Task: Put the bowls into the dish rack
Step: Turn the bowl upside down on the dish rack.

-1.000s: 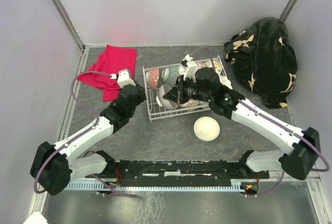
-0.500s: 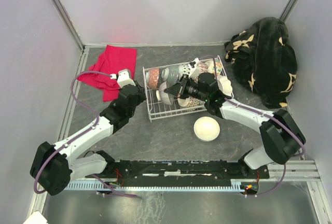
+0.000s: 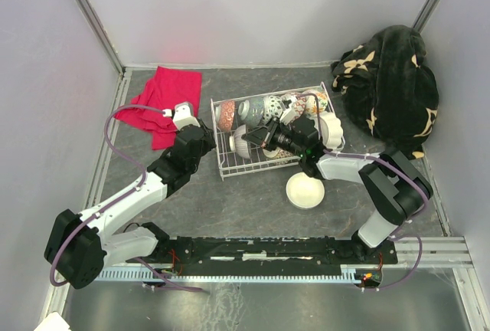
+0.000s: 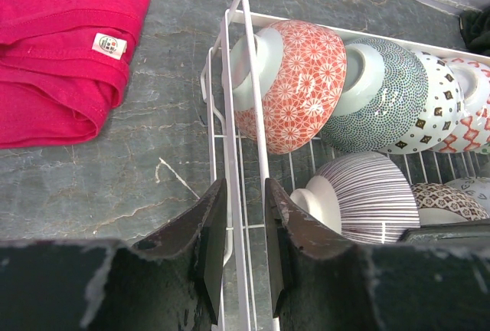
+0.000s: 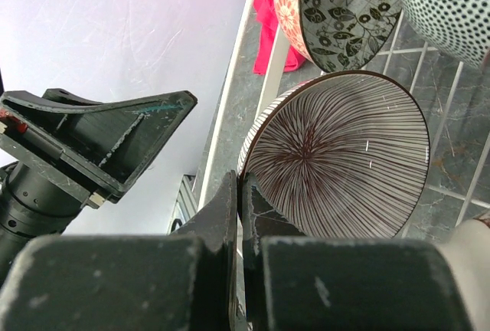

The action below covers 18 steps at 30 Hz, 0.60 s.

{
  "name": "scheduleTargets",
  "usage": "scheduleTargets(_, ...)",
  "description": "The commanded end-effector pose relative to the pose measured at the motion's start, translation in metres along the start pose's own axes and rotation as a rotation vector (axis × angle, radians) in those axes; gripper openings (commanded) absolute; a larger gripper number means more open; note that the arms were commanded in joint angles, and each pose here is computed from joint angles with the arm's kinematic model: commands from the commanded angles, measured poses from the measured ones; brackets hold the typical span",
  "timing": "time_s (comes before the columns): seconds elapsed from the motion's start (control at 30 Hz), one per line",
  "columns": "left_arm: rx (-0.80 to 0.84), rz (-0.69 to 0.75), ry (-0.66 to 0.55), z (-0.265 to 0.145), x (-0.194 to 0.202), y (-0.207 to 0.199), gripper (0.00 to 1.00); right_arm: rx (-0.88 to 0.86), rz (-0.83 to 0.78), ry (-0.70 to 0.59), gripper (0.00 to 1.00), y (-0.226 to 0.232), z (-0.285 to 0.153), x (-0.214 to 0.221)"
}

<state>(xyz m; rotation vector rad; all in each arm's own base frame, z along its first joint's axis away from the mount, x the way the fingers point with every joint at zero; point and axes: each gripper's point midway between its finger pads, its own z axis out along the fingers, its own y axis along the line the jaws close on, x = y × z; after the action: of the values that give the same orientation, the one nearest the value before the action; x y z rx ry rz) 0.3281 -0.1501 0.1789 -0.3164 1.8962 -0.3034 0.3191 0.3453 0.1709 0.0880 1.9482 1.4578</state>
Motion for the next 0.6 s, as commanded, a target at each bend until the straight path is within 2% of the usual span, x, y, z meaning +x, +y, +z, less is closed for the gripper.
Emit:
scheduleTargets(0.0,0.006,0.003,-0.042,-0.001,-0.014,-0.002,0.33,-0.171,-0.021,-0.091,0.02,0.038,-0.002,-0.022)
scheduleTargets(0.27,0.006,0.003,-0.042,-0.001,-0.013,-0.002,0.33,-0.19,0.018,-0.082,0.02,0.034,-0.002,-0.016)
scheduleTargets(0.57,0.005,0.003,-0.042,-0.001,-0.013,-0.002,0.33,-0.115,0.039,-0.054,0.02,0.017,-0.005,-0.007)
